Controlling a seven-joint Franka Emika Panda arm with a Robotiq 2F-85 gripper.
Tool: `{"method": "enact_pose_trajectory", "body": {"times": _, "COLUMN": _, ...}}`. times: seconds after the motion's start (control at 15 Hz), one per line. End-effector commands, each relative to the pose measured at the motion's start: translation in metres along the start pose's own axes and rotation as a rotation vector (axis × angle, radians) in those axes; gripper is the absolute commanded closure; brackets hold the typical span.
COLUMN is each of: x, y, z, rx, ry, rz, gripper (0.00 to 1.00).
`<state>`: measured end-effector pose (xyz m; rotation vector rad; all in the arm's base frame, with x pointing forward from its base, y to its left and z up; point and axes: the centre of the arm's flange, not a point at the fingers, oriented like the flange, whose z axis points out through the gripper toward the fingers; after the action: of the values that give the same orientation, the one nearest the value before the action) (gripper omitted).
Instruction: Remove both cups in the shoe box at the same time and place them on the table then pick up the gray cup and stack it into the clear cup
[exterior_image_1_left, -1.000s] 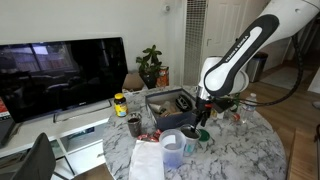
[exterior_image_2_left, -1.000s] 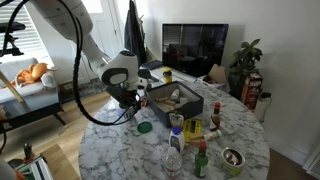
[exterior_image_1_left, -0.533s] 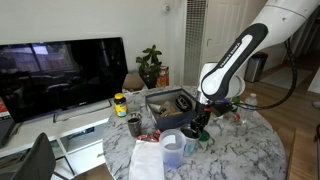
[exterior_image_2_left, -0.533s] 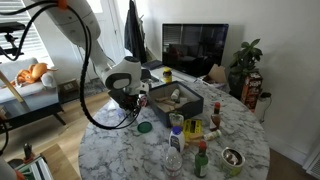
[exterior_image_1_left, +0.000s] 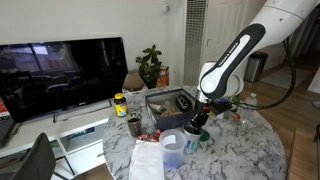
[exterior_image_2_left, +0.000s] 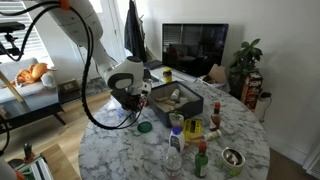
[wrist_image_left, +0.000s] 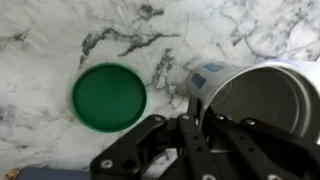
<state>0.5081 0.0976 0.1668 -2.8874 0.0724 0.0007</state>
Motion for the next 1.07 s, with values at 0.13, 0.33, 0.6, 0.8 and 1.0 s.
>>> {"method": "enact_pose_trajectory", "body": {"times": 0.13, "x": -0.014, "y": -0.011, "z": -0.04, "rx": -0.04, "ry": 0.046, "rz": 0.013, "gripper": 0.99}}
{"method": "enact_pose_trajectory", "body": {"times": 0.33, "x": -0.021, "y": -0.023, "z": -0.075, "rx": -0.104, "ry": 0.09, "rz": 0.005, "gripper": 0.99}}
{"method": "enact_pose_trajectory", "body": {"times": 0.6, "x": -0.03, "y": -0.041, "z": -0.124, "rx": -0.162, "ry": 0.164, "rz": -0.003, "gripper": 0.99}}
{"method": "enact_pose_trajectory", "body": {"times": 0.8, "x": -0.038, "y": -0.069, "z": -0.152, "rx": -0.132, "ry": 0.196, "rz": -0.035, "gripper": 0.99}}
{"method": "enact_pose_trajectory", "body": {"times": 1.0, "x": -0.043, "y": -0.103, "z": -0.163, "rx": -0.11, "ry": 0.191, "rz": -0.099, "gripper": 0.99}}
